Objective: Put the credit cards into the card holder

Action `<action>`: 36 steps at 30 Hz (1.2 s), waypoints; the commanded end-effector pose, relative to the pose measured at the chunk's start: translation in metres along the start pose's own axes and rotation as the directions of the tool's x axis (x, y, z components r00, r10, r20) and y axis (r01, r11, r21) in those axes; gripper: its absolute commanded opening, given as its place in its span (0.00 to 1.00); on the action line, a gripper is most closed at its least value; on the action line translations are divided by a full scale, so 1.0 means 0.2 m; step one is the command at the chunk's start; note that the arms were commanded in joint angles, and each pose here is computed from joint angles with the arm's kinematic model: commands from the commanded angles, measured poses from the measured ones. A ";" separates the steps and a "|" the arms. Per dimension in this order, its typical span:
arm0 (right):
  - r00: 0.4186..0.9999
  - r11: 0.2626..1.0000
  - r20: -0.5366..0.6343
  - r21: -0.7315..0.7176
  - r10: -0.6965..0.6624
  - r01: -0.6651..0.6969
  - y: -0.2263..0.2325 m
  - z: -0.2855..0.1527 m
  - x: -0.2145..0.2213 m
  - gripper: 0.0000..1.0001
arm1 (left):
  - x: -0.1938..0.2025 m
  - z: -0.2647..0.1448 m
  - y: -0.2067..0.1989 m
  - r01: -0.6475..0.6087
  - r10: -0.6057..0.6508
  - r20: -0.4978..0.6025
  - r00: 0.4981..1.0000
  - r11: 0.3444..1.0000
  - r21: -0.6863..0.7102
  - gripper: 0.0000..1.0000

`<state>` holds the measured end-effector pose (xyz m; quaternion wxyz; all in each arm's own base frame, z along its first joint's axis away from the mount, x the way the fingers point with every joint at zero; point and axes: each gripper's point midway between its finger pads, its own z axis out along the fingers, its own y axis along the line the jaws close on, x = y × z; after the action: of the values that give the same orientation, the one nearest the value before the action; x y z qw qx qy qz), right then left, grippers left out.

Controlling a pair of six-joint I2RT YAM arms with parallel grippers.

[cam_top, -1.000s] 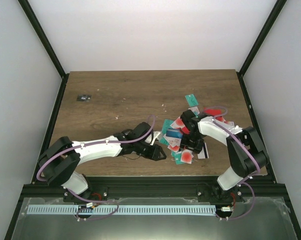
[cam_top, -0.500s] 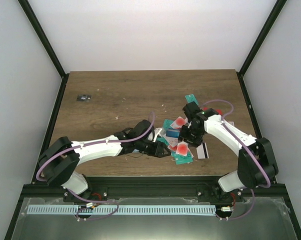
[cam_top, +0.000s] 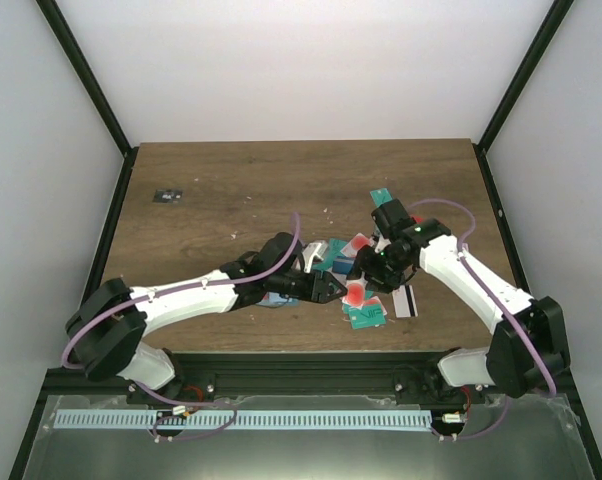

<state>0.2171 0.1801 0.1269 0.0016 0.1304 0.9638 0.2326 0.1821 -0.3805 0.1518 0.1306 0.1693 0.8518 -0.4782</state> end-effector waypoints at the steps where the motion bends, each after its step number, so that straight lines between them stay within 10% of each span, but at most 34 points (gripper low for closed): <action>1: 1.000 0.995 0.008 -0.093 -0.031 0.031 0.12 -0.07 0.01 0.51 | -0.05 0.03 -0.05 -0.011 0.011 0.011 1.000 0.999 0.051 0.53; 11: 0.999 0.990 0.006 -0.135 -0.037 0.037 0.17 -0.09 0.02 0.51 | -0.06 0.08 -0.03 -0.003 0.003 0.002 1.000 0.999 0.041 0.44; 18: 0.999 0.988 0.014 -0.150 -0.044 0.045 0.20 -0.11 0.02 0.52 | -0.09 0.11 -0.04 -0.006 0.006 0.001 1.000 0.999 0.053 0.05; 36: 0.997 0.988 0.042 -0.141 -0.064 0.069 0.18 -0.11 -0.01 0.79 | -0.11 -0.07 0.09 0.037 -0.036 0.075 0.997 0.999 -0.021 0.04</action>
<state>0.2209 0.1989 0.1469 0.0148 0.1136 0.9506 0.2884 0.2027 -0.3775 0.1494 0.1379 0.1439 0.8546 -0.4795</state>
